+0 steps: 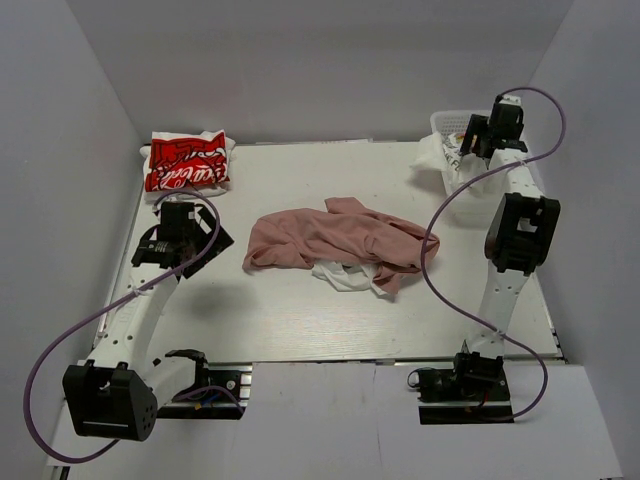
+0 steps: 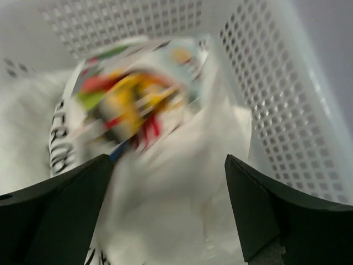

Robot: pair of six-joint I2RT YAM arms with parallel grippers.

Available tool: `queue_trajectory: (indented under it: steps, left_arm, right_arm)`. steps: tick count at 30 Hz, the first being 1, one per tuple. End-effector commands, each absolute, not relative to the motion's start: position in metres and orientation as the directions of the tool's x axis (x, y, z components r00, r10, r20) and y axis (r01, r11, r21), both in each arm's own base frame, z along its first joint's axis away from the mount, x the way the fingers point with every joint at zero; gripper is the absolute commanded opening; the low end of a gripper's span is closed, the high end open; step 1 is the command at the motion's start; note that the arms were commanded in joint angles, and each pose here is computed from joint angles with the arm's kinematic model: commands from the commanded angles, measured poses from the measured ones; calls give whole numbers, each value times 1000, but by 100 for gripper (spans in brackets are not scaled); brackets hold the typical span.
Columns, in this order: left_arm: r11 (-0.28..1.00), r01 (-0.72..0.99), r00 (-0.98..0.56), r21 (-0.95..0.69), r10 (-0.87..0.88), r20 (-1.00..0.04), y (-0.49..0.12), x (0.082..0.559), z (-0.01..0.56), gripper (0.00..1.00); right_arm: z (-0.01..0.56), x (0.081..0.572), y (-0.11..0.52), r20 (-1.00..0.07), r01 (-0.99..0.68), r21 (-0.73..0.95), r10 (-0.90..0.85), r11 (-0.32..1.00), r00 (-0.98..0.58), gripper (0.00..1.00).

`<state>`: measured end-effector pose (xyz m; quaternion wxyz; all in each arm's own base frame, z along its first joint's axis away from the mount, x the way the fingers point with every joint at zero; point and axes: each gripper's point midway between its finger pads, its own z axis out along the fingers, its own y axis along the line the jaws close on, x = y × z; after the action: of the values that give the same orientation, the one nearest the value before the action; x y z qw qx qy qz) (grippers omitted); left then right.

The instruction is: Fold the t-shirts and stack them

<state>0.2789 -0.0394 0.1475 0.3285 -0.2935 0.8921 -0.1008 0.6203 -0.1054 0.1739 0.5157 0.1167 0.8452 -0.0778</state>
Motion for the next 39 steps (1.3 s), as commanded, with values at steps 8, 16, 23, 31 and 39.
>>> queue_trajectory:
  steps: [8,16,23,31,39]
  left_arm:
    - [812,-440,-633,-383,-583,-509,-45,274,142,100]
    - [810,-415,-652,-414,-582,-486,-54,273,138,100]
    - [813,-379,-655,-441,-573,-492,-59,267,144,100]
    - [815,-346,-652,-465,-565,-506,-62,263,149,100]
    - [820,-340,-655,-460,-558,-510,-62,263,149,100]
  right_arm:
    - [281,573,-37,-929,67,-28,-2,997,-371,90]
    - [247,478,115,-922,-293,-138,-230,946,-310,90]
    - [164,389,205,-858,-536,27,-256,844,-445,90]
    - [96,343,238,-775,-578,101,-300,810,-556,75]
    - [235,362,246,-920,-461,-2,-182,887,-347,0]
